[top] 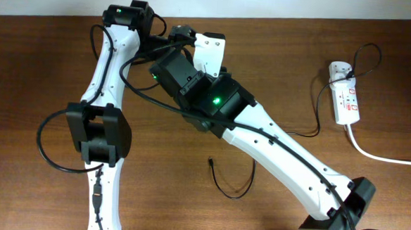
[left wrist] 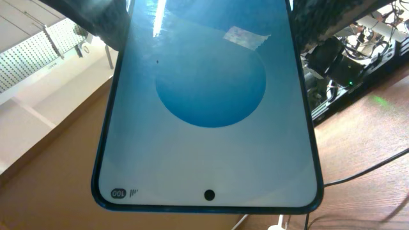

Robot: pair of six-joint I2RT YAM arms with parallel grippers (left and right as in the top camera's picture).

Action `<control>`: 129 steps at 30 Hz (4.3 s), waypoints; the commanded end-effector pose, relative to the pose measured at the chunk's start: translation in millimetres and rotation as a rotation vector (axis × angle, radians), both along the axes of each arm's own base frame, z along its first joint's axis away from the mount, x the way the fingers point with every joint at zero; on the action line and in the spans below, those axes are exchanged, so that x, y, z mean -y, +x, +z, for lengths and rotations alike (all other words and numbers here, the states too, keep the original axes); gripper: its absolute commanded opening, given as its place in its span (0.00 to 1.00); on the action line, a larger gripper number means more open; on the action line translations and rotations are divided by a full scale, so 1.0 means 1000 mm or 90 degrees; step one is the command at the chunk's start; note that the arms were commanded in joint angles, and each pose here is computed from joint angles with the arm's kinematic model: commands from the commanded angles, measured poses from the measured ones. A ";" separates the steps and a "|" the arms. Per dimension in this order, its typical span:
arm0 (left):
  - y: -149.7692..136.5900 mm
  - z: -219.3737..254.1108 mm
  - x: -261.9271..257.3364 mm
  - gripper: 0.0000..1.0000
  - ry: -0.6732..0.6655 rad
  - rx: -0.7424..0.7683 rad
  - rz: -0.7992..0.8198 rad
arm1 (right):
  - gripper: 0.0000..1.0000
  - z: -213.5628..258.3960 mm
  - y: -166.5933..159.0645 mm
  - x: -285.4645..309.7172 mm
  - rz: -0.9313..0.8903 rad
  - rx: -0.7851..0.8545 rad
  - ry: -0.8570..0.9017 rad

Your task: Plug charger to phone and switch on socket

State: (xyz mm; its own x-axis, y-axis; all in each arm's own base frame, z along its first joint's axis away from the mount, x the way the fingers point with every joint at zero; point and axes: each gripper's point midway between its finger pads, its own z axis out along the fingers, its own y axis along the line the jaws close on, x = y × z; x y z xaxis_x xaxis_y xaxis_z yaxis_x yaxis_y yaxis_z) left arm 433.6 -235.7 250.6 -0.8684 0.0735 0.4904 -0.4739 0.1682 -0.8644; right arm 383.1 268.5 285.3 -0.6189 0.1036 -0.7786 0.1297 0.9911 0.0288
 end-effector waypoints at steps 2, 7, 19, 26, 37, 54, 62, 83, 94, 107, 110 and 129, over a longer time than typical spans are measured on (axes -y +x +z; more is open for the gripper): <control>0.000 0.014 -0.002 0.75 -0.031 -0.003 0.004 | 0.33 0.008 0.004 0.000 -0.010 0.018 0.005; -0.001 0.014 -0.001 0.75 -0.031 -0.006 0.003 | 0.31 0.009 0.004 -0.001 -0.009 0.020 0.007; -0.001 0.014 0.000 0.75 -0.031 -0.002 0.002 | 0.23 0.008 0.004 -0.001 -0.010 0.020 0.007; -0.001 0.014 0.000 0.76 -0.032 -0.002 0.002 | 0.19 0.009 0.005 -0.003 -0.009 0.023 0.011; -0.001 0.014 -0.001 0.78 -0.031 -0.002 0.002 | 0.11 0.009 0.005 -0.003 -0.009 0.023 0.011; 0.000 0.014 -0.002 0.99 -0.032 0.000 0.004 | 0.04 0.057 0.011 0.041 -0.271 0.171 0.251; 0.000 0.026 -0.001 0.77 -0.063 -0.076 0.009 | 0.04 0.050 0.004 0.027 -0.408 0.106 0.569; 0.000 0.026 -0.001 0.28 -0.056 -0.125 0.012 | 0.04 0.040 -0.003 0.000 -0.493 0.005 0.758; 0.000 0.026 -0.001 0.03 -0.056 -0.126 0.012 | 0.06 0.039 -0.004 -0.006 -0.485 -0.014 0.768; 0.002 0.023 -0.001 0.00 -0.048 -0.102 0.011 | 0.70 0.060 0.003 0.024 -0.411 0.087 0.632; 0.014 -0.003 -0.002 0.00 0.036 -0.014 0.020 | 0.99 0.089 0.003 0.057 -0.306 0.091 0.530; 0.074 -0.072 -0.108 0.00 0.619 0.401 0.030 | 0.98 -0.088 -0.089 0.139 -0.013 -0.478 0.023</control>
State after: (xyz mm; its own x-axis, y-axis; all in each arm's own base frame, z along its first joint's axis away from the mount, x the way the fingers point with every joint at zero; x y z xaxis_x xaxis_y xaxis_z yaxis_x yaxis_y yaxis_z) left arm 499.4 -159.5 179.9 -0.9836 -0.1124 -0.1414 -0.0105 0.8170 -0.5765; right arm 306.1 115.4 233.9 -0.9458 0.2222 -0.2367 0.2275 0.9738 0.0048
